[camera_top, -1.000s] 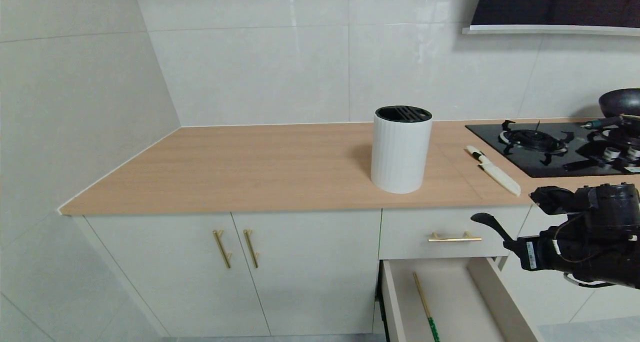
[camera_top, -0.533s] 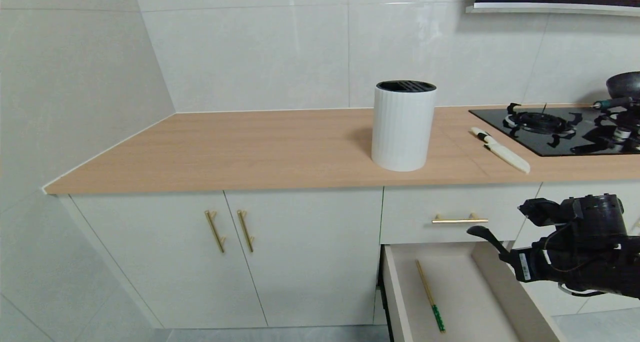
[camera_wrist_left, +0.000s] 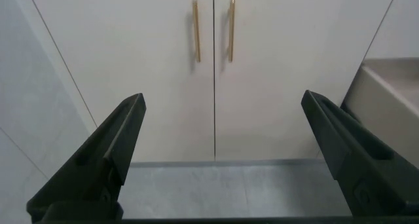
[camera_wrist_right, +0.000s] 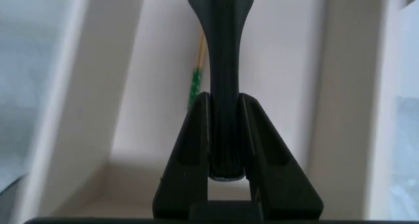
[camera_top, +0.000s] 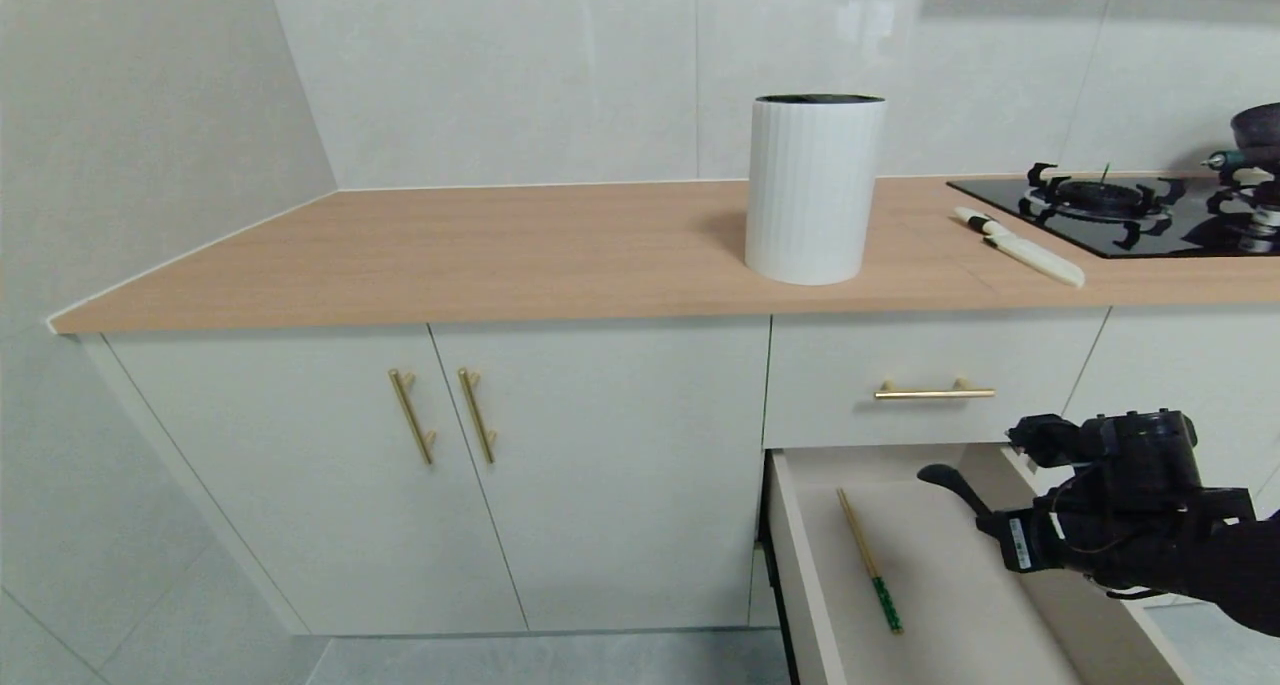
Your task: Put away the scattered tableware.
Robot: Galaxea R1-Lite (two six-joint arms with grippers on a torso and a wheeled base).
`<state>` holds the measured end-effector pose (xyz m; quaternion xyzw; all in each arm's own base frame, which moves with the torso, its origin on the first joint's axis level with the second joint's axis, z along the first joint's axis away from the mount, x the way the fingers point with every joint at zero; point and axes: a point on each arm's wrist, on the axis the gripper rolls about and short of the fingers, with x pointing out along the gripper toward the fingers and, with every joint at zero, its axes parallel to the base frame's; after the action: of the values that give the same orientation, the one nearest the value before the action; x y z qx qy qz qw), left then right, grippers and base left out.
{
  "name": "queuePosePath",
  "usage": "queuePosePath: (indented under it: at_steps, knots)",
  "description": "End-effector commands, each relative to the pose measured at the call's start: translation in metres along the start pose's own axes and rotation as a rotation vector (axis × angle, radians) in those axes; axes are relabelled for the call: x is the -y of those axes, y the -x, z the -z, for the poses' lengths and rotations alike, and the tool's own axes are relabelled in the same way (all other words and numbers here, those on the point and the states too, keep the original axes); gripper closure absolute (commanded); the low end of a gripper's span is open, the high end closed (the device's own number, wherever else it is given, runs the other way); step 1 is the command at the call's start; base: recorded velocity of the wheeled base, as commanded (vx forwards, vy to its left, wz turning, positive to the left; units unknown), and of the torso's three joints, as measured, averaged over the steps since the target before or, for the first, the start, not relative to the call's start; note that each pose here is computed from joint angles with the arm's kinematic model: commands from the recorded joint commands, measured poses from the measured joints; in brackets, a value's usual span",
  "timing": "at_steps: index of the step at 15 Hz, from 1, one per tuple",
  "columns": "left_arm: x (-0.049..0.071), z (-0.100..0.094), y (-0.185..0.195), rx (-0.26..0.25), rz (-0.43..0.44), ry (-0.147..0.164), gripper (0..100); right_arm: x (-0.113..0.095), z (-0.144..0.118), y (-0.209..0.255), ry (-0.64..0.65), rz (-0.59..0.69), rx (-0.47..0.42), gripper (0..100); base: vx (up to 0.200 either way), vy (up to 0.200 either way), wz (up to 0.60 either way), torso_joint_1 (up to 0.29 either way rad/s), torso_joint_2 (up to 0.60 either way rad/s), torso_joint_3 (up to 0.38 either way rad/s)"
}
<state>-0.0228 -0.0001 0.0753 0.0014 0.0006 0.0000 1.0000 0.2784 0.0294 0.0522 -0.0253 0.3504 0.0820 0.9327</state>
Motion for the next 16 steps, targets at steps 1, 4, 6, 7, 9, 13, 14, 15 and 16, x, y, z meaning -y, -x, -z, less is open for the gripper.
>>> queuePosePath:
  at_steps: [1, 4, 6, 7, 9, 13, 14, 15, 16]
  knots:
    - [0.0, 0.0, 0.0, 0.0, 0.0, 0.0, 0, 0.0, 0.015, -0.018, -0.002, 0.007, -0.06, 100, 0.0, 0.0, 0.0, -0.09, 0.44, 0.344]
    - [0.0, 0.0, 0.0, 0.0, 0.0, 0.0, 0, 0.002, 0.019, -0.026, -0.005, 0.021, -0.061, 100, 0.0, 0.0, 0.0, -0.082, 0.45, 0.362]
    - [0.0, 0.0, 0.0, 0.0, 0.0, 0.0, 0, 0.003, 0.02, -0.027, -0.006, 0.022, -0.064, 100, 0.0, 0.0, 0.0, -0.012, 0.39, 0.327]
    - [0.0, 0.0, 0.0, 0.0, 0.0, 0.0, 0, 0.002, 0.02, -0.027, -0.005, 0.021, -0.064, 100, 0.0, 0.0, 0.0, -0.007, 0.06, 0.007]
    - [0.0, 0.0, 0.0, 0.0, 0.0, 0.0, 0, 0.002, 0.02, -0.026, -0.005, 0.021, -0.062, 100, 0.0, 0.0, 0.0, 0.0, 0.0, 0.0]
    - [0.0, 0.0, 0.0, 0.0, 0.0, 0.0, 0, 0.0, 0.019, -0.03, 0.002, 0.02, -0.061, 100, 0.0, 0.0, 0.0, -0.014, 0.09, 0.076]
    - [0.0, 0.0, 0.0, 0.0, 0.0, 0.0, 0, 0.0, 0.017, -0.031, 0.003, 0.022, -0.056, 100, 0.0, 0.0, 0.0, 0.0, 0.0, 0.0]
    - [0.0, 0.0, 0.0, 0.0, 0.0, 0.0, 0, -0.006, 0.012, -0.038, 0.004, 0.037, -0.043, 100, 0.0, 0.0, 0.0, 0.0, 0.0, 0.0]
    - [0.0, 0.0, 0.0, 0.0, 0.0, 0.0, 0, -0.009, 0.013, -0.045, -0.008, 0.05, -0.052, 100, 0.0, 0.0, 0.0, 0.0, 0.0, 0.0]
